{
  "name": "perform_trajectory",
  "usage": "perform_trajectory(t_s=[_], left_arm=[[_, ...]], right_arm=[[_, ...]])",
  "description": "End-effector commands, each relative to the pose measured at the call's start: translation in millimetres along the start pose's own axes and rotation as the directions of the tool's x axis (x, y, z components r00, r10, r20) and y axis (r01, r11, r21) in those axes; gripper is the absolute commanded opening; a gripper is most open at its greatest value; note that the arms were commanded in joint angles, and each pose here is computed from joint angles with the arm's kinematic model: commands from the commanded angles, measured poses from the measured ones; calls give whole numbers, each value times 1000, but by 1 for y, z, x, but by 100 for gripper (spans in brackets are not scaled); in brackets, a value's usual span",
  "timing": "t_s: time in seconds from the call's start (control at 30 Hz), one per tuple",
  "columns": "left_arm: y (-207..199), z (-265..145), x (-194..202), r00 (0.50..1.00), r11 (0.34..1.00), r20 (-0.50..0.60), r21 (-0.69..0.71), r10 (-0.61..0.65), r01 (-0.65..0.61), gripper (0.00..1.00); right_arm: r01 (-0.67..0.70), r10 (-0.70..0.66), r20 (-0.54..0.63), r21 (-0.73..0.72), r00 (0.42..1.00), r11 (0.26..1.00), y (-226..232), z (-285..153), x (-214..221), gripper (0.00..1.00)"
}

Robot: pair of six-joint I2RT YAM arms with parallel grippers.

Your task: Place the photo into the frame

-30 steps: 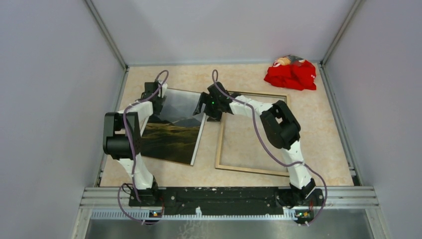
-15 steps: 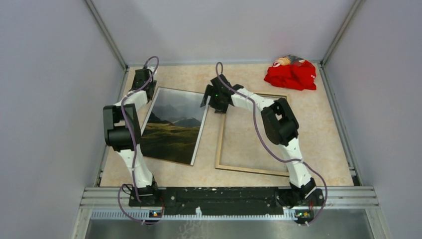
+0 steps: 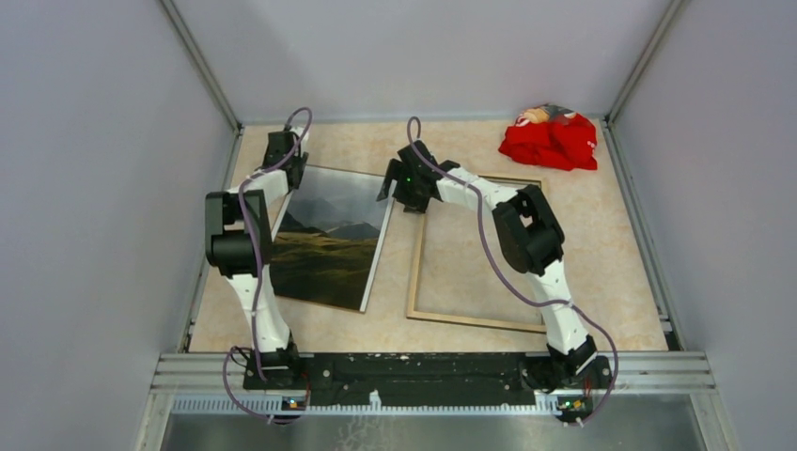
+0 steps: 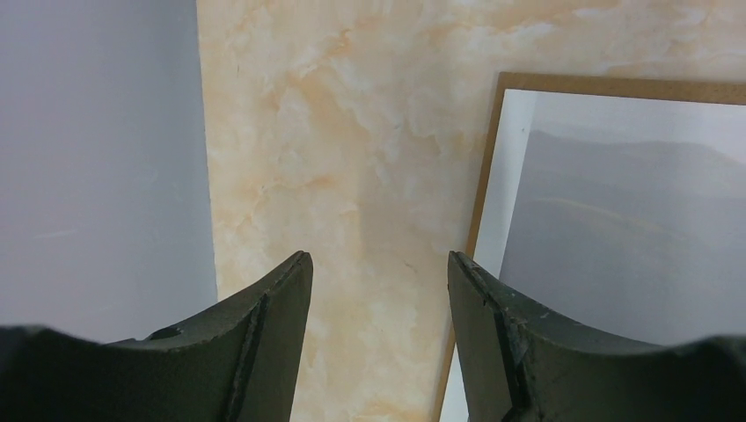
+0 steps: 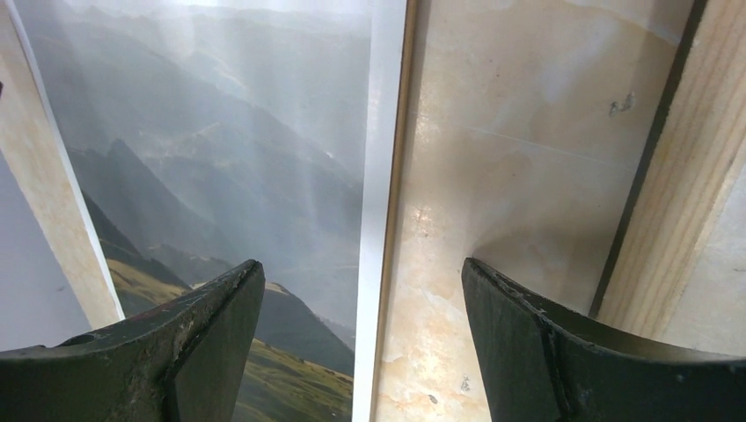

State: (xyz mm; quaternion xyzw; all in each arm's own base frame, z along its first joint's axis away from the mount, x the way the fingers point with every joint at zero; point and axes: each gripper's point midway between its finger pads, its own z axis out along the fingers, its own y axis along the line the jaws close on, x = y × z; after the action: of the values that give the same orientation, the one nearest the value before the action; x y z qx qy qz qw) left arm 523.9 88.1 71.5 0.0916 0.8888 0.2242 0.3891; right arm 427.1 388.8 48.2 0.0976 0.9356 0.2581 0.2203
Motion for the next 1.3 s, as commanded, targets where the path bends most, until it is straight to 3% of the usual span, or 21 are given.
perform_trajectory(t_s=[0.0, 0.37, 0.63, 0.9, 1.1, 1.27], left_arm=[[-6, 8, -9, 999, 1000, 37, -6, -18, 18, 65], [-25, 15, 18, 999, 1000, -45, -4, 26, -27, 65], [-82, -10, 31, 993, 986, -94, 158, 68, -53, 66], [-108, -39, 35, 989, 945, -140, 327, 45, 4, 65], [-76, -53, -2, 996, 945, -92, 327, 0, 30, 67], [-30, -39, -14, 998, 985, -58, 170, 16, -5, 67]], right_arm=[[-11, 11, -23, 16, 1000, 1000, -11, 8, 10, 83], [-31, 31, -43, -17, 999, 999, -9, 8, 18, 83], [-58, 55, -61, -45, 997, 997, -7, 8, 23, 83], [-91, 85, -85, -67, 993, 994, -8, 9, 26, 83], [-123, 116, -91, -81, 989, 989, -12, 10, 27, 82], [-117, 108, -78, -111, 991, 987, -2, 6, 22, 78]])
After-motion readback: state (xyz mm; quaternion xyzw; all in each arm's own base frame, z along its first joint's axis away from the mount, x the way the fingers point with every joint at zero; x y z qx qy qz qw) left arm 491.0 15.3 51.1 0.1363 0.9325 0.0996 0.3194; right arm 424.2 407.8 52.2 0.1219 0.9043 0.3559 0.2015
